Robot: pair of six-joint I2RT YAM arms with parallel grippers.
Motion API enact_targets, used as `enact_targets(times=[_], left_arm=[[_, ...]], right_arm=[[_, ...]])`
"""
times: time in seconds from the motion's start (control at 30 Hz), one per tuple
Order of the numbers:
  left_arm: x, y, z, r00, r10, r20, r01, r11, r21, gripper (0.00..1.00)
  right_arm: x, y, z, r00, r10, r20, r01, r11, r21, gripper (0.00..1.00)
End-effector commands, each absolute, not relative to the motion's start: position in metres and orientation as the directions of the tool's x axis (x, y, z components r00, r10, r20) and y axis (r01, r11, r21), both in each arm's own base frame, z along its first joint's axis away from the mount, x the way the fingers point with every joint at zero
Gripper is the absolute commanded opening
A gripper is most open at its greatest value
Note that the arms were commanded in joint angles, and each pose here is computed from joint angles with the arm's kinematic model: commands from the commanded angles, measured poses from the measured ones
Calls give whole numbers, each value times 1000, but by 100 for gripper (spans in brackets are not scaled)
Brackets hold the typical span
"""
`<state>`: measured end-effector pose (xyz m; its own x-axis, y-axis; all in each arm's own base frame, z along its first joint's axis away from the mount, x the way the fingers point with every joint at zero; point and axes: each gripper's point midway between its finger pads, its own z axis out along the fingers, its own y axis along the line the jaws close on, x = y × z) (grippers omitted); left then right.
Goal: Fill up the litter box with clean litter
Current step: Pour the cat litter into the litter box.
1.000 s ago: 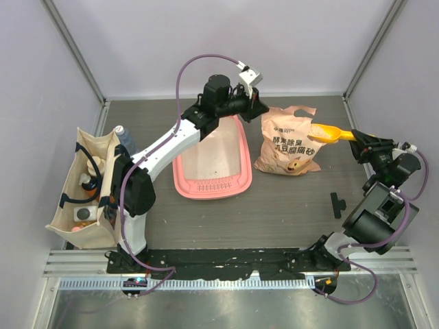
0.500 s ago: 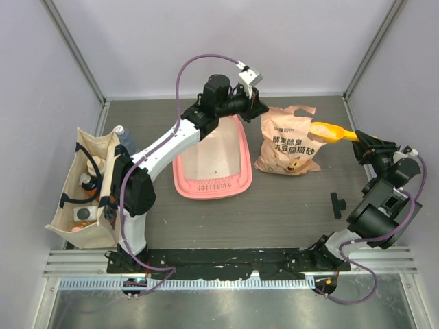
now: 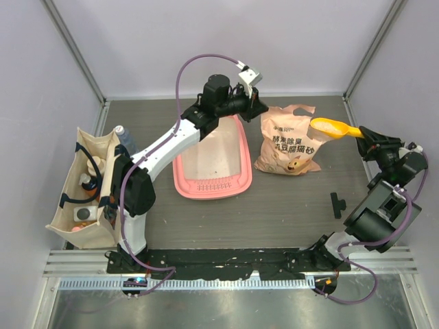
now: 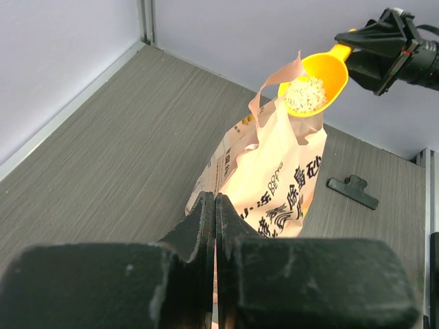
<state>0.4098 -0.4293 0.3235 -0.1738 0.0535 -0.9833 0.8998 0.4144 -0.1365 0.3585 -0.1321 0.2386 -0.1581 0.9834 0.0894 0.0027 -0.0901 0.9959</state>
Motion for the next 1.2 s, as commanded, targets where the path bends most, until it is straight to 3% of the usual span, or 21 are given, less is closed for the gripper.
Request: enact_targets(times=[0.0, 0.13, 0.2, 0.33, 0.47, 0.8, 1.17], left_arm=[[417, -396, 423, 42, -90, -995, 875, 485, -7, 4], [416, -396, 423, 41, -89, -995, 877, 481, -7, 6], [415, -396, 424, 43, -92, -995, 878, 479, -7, 14], [412, -395, 430, 52, -99, -994, 880, 474, -1, 44], [410, -392, 433, 56, -100, -993, 877, 481, 1, 59], [411, -363, 434, 88, -59, -994, 824, 566, 39, 65], [400, -281, 425, 98, 70, -993, 707, 697, 119, 65]], right_arm=[[360, -150, 312, -85, 989, -124, -143, 111, 984, 1], [367, -156, 338, -82, 981, -177, -170, 161, 972, 1], [369, -158, 340, -82, 982, -173, -161, 158, 974, 1], [374, -150, 357, -100, 973, -207, -173, 187, 967, 1], [381, -139, 370, -136, 965, -225, -169, 201, 965, 1], [416, -80, 433, -257, 908, -330, -250, 267, 931, 1], [466, 63, 412, -571, 755, -321, -258, 206, 944, 1]])
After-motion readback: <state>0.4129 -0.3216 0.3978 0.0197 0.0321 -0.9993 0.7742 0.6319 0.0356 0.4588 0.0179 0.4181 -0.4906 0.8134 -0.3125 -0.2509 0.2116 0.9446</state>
